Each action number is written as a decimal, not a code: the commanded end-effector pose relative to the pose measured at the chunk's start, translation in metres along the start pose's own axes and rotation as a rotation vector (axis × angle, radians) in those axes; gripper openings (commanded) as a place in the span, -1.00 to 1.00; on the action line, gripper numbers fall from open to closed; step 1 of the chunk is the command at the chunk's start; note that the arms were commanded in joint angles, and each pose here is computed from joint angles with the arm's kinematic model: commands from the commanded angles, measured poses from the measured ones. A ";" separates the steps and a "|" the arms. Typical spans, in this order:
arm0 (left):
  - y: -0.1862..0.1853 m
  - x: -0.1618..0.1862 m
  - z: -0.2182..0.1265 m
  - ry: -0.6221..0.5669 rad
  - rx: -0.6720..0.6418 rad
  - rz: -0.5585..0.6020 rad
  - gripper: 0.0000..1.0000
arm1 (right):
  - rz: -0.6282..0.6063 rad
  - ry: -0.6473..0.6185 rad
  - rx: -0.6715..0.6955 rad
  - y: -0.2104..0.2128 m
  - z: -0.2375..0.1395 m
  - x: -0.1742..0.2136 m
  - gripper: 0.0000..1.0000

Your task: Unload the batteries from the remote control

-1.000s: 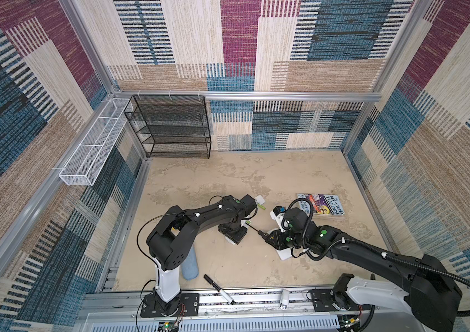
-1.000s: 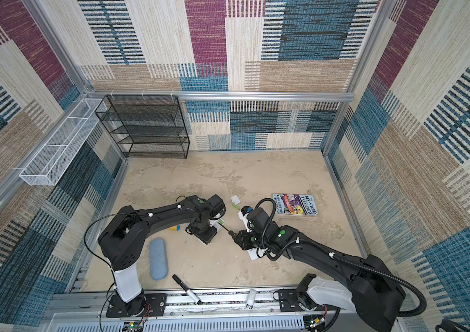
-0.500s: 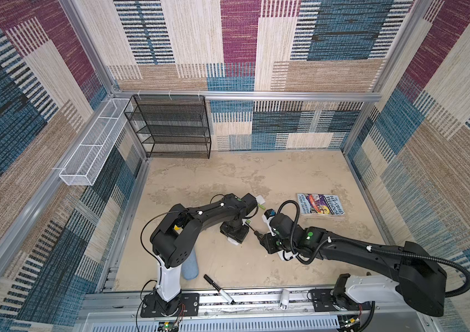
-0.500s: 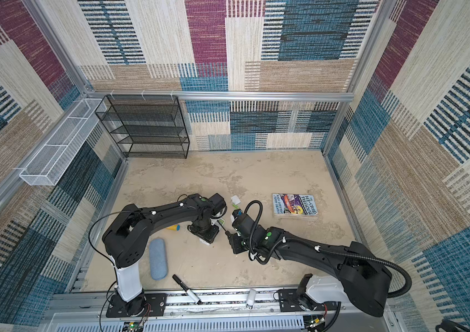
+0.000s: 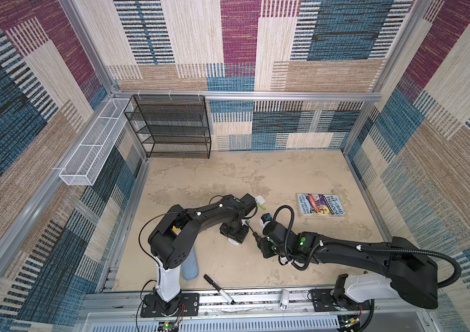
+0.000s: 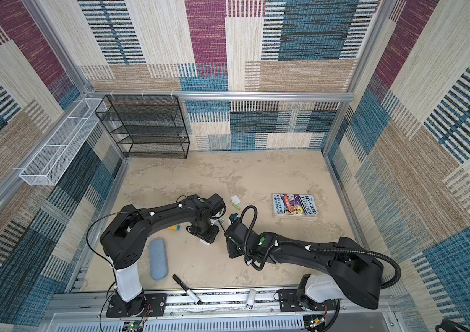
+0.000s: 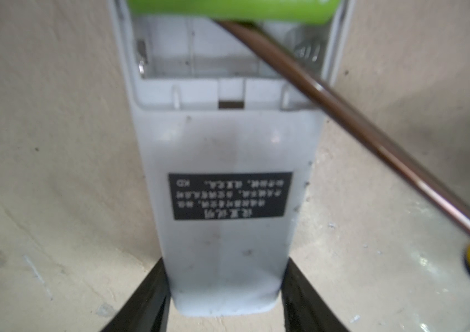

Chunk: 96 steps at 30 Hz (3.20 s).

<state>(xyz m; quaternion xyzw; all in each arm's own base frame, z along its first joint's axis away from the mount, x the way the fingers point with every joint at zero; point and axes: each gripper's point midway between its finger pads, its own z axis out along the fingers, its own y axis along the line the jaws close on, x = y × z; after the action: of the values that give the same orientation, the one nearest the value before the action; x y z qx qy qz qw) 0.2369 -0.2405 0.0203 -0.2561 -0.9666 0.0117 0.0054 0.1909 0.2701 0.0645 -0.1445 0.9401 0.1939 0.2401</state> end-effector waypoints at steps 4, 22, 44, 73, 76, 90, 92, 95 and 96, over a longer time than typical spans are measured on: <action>-0.017 -0.006 0.005 -0.023 0.087 0.034 0.03 | 0.033 -0.084 -0.004 0.000 -0.009 -0.015 -1.00; -0.011 -0.003 0.003 -0.010 0.060 0.044 0.03 | 0.039 -0.115 0.001 -0.004 -0.020 -0.021 -1.00; -0.009 -0.005 -0.001 -0.020 0.053 0.043 0.03 | -0.009 -0.055 -0.174 0.019 -0.024 -0.011 -1.00; -0.005 -0.003 -0.008 -0.030 0.033 0.062 0.03 | 0.017 -0.019 -0.077 -0.009 -0.014 0.005 -1.00; -0.004 -0.003 -0.009 -0.028 0.031 0.063 0.03 | 0.016 -0.031 -0.071 -0.010 -0.013 0.002 -1.00; -0.001 -0.004 -0.012 -0.016 0.020 0.062 0.03 | 0.035 -0.125 -0.076 -0.018 -0.029 -0.014 -1.00; 0.000 -0.003 -0.011 -0.013 0.021 0.058 0.04 | 0.038 -0.123 -0.073 -0.020 -0.028 -0.012 -1.00; 0.001 -0.003 -0.011 -0.010 0.023 0.053 0.03 | 0.043 -0.117 -0.072 -0.022 -0.026 -0.009 -1.00; 0.001 -0.004 -0.012 -0.012 0.023 0.052 0.03 | 0.044 -0.120 -0.073 -0.022 -0.027 -0.009 -1.00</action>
<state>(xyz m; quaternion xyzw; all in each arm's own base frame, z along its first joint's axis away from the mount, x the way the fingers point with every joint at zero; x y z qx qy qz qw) 0.2431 -0.2416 0.0297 -0.2765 -0.9608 0.0214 -0.0051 0.1930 0.2385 0.0799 -0.1228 0.9245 0.2350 0.2738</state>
